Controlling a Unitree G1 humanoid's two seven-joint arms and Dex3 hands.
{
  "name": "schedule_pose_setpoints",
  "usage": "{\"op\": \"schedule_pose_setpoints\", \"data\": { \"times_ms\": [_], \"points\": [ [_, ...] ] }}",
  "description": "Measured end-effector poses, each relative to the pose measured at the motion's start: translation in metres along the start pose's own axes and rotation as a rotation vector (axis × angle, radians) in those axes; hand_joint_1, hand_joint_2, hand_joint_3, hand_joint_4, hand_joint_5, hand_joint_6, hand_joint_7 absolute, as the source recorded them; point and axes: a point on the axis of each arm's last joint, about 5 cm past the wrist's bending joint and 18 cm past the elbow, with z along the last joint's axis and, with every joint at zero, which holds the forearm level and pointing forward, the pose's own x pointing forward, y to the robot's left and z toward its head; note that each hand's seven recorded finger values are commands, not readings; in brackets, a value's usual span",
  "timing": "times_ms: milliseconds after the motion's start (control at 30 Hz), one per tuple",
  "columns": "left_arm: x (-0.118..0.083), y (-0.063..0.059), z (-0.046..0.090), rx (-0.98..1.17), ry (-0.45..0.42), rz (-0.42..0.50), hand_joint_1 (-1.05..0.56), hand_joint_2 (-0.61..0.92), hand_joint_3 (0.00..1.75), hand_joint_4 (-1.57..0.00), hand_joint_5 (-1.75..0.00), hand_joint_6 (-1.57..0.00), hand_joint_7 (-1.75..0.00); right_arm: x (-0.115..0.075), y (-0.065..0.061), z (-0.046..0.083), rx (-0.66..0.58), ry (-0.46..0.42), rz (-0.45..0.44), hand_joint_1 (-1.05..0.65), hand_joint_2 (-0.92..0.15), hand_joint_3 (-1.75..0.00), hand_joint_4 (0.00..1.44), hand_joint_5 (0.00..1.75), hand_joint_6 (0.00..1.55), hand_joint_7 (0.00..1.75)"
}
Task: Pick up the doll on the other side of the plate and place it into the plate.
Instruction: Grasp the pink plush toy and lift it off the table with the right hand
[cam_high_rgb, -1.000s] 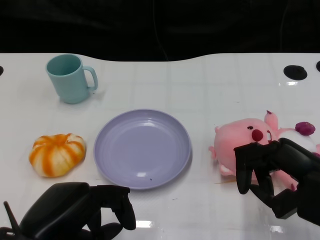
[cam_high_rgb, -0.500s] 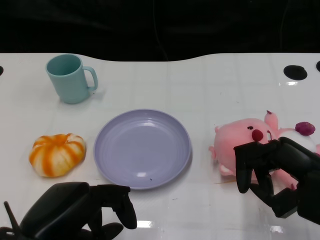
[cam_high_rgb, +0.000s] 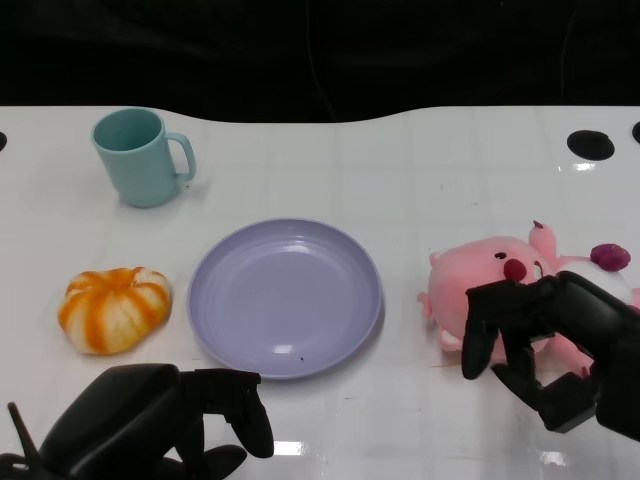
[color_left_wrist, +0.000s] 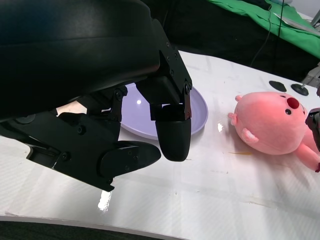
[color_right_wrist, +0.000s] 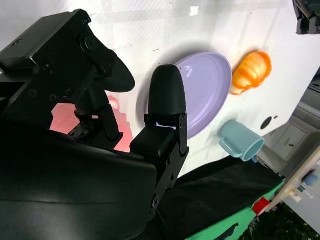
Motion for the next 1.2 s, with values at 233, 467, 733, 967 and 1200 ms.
{"op": "schedule_pose_setpoints", "data": {
  "times_ms": [233, 467, 733, 967, 1200],
  "points": [
    [0.001, 0.000, -0.001, -0.001, 0.005, -0.003, -0.20, 0.74, 0.65, -0.69, -1.48, -0.74, -1.11, 0.003, -0.005, 0.004, -0.049, -0.044, -0.043, -0.29, -0.78, -0.29, 0.46, 0.68, 0.55, 0.26],
    [0.001, -0.001, -0.002, -0.001, 0.006, -0.005, -0.20, 0.74, 0.66, -0.70, -1.46, -0.75, -1.11, 0.004, -0.020, 0.010, -0.230, 0.006, -0.038, -0.58, -0.92, -0.02, 0.06, 0.43, 0.26, 0.01],
    [0.001, -0.001, -0.002, 0.000, 0.006, -0.007, -0.20, 0.73, 0.65, -0.70, -1.43, -0.74, -1.10, 0.001, -0.033, 0.015, -0.435, 0.072, -0.029, -0.74, -0.92, -0.02, 0.00, 0.15, 0.12, 0.00],
    [0.002, -0.002, -0.004, -0.004, 0.013, -0.011, -0.20, 0.74, 0.65, -0.71, -1.42, -0.75, -1.09, 0.008, -0.039, 0.028, -0.594, 0.169, 0.010, -0.80, -0.89, 0.00, 0.00, 0.06, 0.12, 0.01],
    [0.002, -0.002, -0.004, -0.006, 0.015, -0.014, -0.21, 0.74, 0.65, -0.71, -1.42, -0.75, -1.09, 0.023, -0.042, 0.030, -0.646, 0.229, 0.060, -0.80, -0.89, 0.00, 0.03, 0.09, 0.13, 0.01]
  ]
}}
